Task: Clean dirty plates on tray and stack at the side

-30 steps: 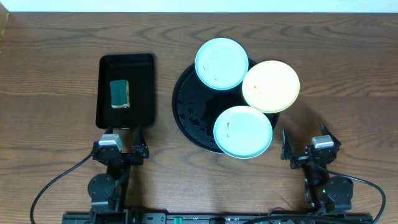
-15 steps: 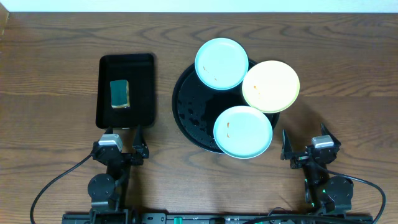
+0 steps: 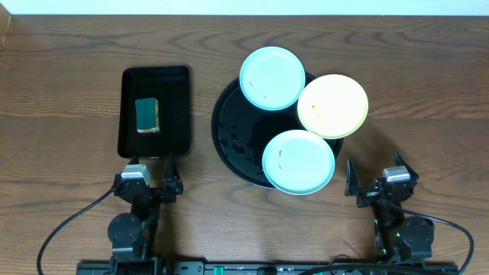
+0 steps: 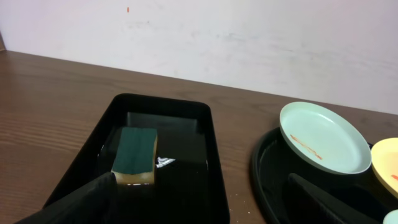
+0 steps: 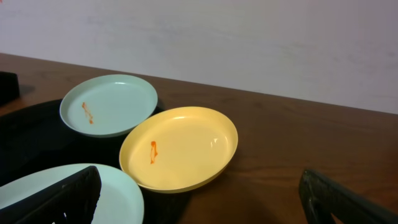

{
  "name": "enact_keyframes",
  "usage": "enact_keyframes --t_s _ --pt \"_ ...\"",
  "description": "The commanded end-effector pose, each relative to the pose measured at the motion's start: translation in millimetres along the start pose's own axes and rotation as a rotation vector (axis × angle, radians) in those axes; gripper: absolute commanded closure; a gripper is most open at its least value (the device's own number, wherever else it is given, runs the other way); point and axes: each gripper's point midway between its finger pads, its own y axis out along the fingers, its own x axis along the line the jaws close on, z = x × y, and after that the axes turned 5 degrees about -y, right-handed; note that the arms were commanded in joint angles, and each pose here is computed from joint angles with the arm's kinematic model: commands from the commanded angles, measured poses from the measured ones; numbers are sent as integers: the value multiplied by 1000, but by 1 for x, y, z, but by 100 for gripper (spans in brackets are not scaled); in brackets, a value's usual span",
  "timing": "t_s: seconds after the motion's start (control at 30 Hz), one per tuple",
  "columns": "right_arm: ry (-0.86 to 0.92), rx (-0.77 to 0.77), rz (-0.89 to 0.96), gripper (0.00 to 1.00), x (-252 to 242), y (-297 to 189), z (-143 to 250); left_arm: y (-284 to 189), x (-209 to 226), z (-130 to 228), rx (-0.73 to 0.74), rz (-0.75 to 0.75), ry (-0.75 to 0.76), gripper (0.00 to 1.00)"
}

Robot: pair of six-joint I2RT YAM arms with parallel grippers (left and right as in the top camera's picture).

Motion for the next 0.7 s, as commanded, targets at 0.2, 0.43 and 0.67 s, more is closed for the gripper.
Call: enact_keyframes --t_s 0.2,0.43,0.67 --pt "10 6 9 1 -2 0 2 1 2 16 52 -1 1 16" --pt "10 6 9 1 -2 0 2 1 1 16 53 3 -1 16" --pt "10 6 9 1 -2 0 2 1 -5 5 13 34 -4 16"
